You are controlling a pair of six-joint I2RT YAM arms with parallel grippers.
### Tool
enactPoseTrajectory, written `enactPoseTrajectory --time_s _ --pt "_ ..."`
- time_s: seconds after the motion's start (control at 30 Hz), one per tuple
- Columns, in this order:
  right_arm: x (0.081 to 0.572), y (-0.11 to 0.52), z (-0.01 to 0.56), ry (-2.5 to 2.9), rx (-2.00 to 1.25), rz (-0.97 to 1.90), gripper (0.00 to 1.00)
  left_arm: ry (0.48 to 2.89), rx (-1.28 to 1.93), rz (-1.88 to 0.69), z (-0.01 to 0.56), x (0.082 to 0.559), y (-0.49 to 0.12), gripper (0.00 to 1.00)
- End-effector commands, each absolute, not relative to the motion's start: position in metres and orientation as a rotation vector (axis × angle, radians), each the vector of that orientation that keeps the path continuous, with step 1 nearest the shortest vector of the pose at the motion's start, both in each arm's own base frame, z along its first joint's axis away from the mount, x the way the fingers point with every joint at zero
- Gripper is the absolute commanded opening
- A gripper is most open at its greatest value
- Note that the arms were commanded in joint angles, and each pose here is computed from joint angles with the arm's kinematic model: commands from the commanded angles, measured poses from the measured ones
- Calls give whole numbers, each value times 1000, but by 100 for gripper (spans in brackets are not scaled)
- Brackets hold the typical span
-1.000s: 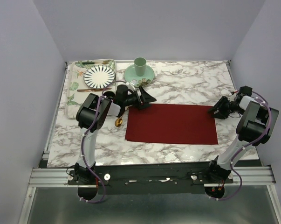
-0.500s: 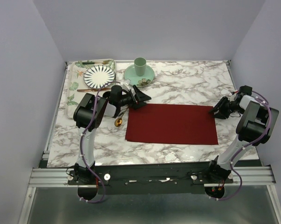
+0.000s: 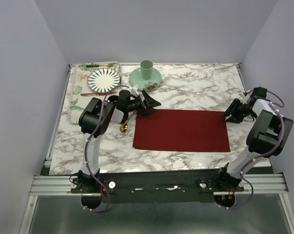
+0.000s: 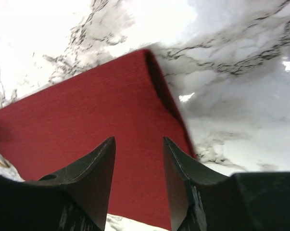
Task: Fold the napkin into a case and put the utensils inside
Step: Smooth out the rectangle-folded napkin at the center of the board.
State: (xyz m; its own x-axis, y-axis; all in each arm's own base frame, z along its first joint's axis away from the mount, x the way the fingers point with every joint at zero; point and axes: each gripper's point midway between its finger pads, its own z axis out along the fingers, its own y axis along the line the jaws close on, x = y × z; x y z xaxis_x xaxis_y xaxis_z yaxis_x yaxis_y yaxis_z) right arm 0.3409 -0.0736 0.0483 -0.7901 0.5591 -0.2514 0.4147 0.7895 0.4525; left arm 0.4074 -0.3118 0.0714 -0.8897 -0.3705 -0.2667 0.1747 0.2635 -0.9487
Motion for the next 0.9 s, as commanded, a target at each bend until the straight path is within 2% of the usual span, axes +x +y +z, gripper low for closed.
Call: enactPoseTrajectory --time_s 0.0,0.23,0.5,0.87 --pt "339 -60 65 2597 629 639 52 2250 -233 -1597 21 398 -313 99" --pt "344 -26 57 2635 537 720 52 2267 -208 -1597 22 393 -318 99" --pt "354 -49 34 2699 567 554 52 2290 -166 -1595 22 384 -322 99" --pt "348 -51 24 2759 641 544 47 2254 -166 -1597 42 394 -287 99"
